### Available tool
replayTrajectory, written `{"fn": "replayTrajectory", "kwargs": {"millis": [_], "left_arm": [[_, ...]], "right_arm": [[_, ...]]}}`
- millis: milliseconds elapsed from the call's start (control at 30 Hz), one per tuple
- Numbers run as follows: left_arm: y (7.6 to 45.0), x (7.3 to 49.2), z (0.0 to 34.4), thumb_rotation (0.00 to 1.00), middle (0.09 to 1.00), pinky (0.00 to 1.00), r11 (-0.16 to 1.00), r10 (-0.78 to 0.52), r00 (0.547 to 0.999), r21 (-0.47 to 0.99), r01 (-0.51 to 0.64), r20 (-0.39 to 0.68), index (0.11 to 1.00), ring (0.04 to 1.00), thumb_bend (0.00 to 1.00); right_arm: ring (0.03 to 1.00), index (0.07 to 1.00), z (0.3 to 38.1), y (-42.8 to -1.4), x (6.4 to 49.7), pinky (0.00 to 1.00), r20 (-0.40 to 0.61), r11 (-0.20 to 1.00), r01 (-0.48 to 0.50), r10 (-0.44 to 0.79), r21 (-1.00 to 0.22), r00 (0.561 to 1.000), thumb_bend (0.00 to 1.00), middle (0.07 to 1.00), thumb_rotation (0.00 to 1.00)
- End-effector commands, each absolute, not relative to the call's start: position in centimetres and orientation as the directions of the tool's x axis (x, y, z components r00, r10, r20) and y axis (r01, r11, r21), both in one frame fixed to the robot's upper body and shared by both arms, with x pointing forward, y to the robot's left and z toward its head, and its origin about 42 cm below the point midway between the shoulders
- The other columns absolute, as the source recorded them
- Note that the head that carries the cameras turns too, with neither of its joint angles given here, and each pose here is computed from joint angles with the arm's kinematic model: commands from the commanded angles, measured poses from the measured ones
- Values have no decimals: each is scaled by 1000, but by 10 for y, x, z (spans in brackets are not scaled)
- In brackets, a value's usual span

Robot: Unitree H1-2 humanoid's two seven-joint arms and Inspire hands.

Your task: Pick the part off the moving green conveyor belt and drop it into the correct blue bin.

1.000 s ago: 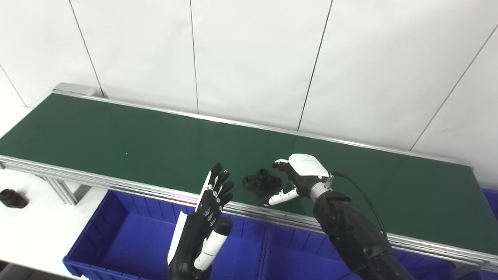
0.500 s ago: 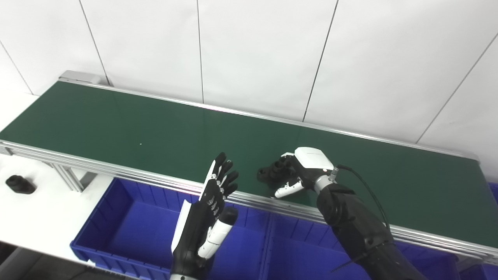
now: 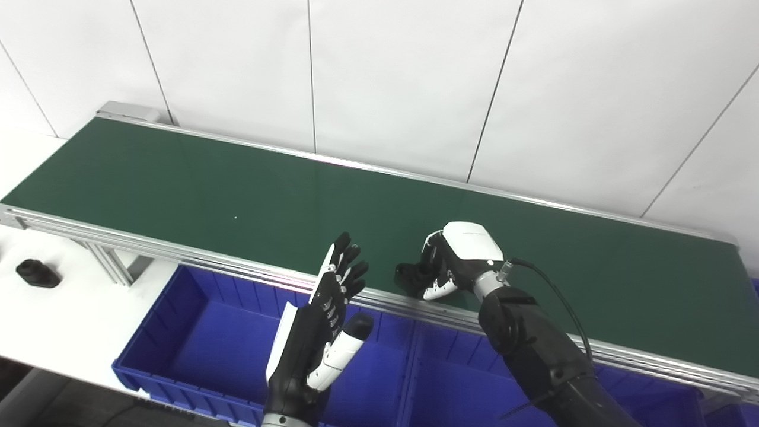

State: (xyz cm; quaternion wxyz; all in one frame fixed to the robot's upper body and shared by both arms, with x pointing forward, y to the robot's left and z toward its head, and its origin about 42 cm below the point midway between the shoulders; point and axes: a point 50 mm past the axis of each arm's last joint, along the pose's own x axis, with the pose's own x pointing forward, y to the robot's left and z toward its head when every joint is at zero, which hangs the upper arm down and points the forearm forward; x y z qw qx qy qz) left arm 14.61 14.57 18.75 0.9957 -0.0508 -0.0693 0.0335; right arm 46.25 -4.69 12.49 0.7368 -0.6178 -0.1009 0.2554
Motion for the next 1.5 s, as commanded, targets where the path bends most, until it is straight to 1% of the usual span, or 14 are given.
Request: {"fn": "replayTrajectory", "kwargs": {"millis": [0,233,500,600,700,833,867,900,967,1133,1200,1267,1300,1467], "left_arm": [[88,146,225,827,973,906,942,58,978,-335,12,200,1000,916,733],[88,146,225,818,969,878,940,55,979,-340,14,194,1000,899,734],[88,147,223,840,977,870,943,46,981,-332,20,188,1000,902,732],[88,150,222,838,980,866,945,46,982,-326,16,181,1000,902,741],[91,153,219,837,993,861,946,45,984,-323,14,174,1000,908,745],[96,156,217,837,994,861,947,48,984,-320,9,170,1000,908,749],[97,156,216,836,993,862,948,48,984,-319,8,169,1000,907,752],[99,156,215,834,995,861,947,49,985,-320,8,168,1000,907,757],[101,157,214,833,996,862,949,48,985,-316,7,166,1000,907,763],[108,157,210,845,1000,869,956,33,986,-292,15,160,1000,914,771],[112,157,208,848,1000,868,959,29,987,-282,16,156,1000,917,774],[116,156,206,849,999,869,962,27,988,-274,16,150,1000,920,779],[117,156,206,849,996,869,963,25,989,-270,15,148,1000,919,784],[129,154,204,861,998,869,971,18,989,-238,17,146,1000,915,778]], "right_arm": [[291,492,147,-29,467,226,-70,133,-157,500,-979,863,505,387,135],[261,493,146,-29,466,194,-50,146,-133,467,-980,883,503,365,137],[269,489,144,-33,466,201,-44,193,-148,459,-970,887,501,366,135],[297,491,145,-34,467,227,-16,224,-134,463,-965,886,502,395,133],[303,491,149,-38,468,233,14,254,-119,467,-960,884,501,405,134],[278,493,163,-43,470,212,24,274,-119,467,-954,884,503,374,130],[285,492,167,-45,470,219,26,277,-119,470,-953,882,503,380,129],[302,491,170,-47,469,234,31,281,-117,474,-952,880,513,427,66],[328,489,176,-51,469,258,37,287,-117,479,-951,877,522,469,10],[361,534,193,-68,464,287,69,313,-102,491,-944,868,515,428,0],[342,501,200,-75,464,273,62,321,-109,479,-941,876,521,464,0],[403,532,206,-81,463,319,54,320,-109,461,-941,886,515,440,0],[412,538,209,-84,461,326,54,319,-106,456,-942,888,514,437,0],[408,540,214,-93,445,322,41,301,-113,462,-947,886,514,434,0]]}}
